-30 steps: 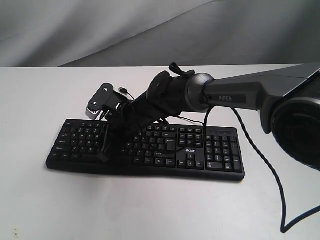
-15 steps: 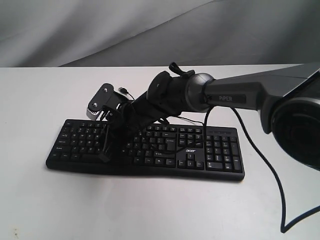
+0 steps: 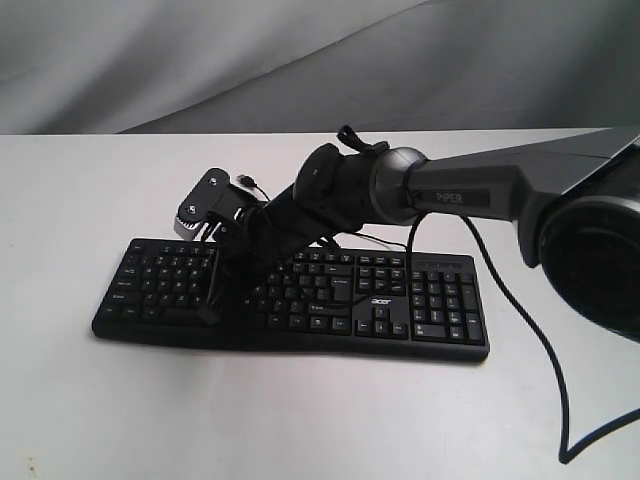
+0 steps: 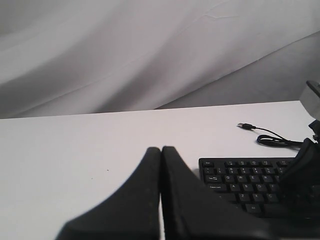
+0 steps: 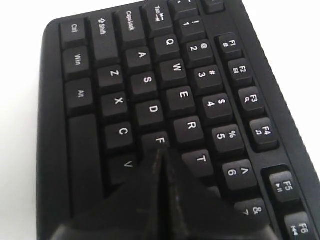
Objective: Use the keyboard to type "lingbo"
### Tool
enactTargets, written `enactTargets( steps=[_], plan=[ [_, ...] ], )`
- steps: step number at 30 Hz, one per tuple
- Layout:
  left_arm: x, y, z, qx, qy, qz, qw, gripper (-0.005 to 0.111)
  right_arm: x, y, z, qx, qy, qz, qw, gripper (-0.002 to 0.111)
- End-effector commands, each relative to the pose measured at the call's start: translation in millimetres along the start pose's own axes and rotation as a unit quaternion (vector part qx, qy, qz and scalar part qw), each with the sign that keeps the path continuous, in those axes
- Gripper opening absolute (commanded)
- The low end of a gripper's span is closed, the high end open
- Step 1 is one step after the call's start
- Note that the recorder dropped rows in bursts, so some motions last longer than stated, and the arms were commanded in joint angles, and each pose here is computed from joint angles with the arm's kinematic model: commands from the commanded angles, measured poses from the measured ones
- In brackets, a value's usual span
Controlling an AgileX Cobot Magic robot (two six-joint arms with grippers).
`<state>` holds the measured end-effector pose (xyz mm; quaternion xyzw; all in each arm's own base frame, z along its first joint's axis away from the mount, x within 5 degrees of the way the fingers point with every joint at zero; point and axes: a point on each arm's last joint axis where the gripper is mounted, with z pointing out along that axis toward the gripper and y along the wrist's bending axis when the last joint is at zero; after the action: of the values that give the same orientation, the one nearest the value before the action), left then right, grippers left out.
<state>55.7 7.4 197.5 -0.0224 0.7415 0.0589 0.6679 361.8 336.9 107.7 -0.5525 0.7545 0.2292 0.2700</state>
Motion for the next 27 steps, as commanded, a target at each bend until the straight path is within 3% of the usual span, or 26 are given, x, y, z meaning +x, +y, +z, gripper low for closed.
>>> enactTargets(
  steps=[1, 27],
  plan=[
    [0.8, -0.4, -0.1, 0.003, -0.003, -0.001, 1.0, 0.001, -10.6, 3.2, -17.0, -0.002, 0.008, -0.007, 1.0, 0.0],
    [0.8, -0.4, -0.1, 0.003, -0.003, -0.001, 1.0, 0.001, 0.2, 7.0, -7.6, -0.024, 0.029, 0.003, 0.999, 0.0]
  ],
)
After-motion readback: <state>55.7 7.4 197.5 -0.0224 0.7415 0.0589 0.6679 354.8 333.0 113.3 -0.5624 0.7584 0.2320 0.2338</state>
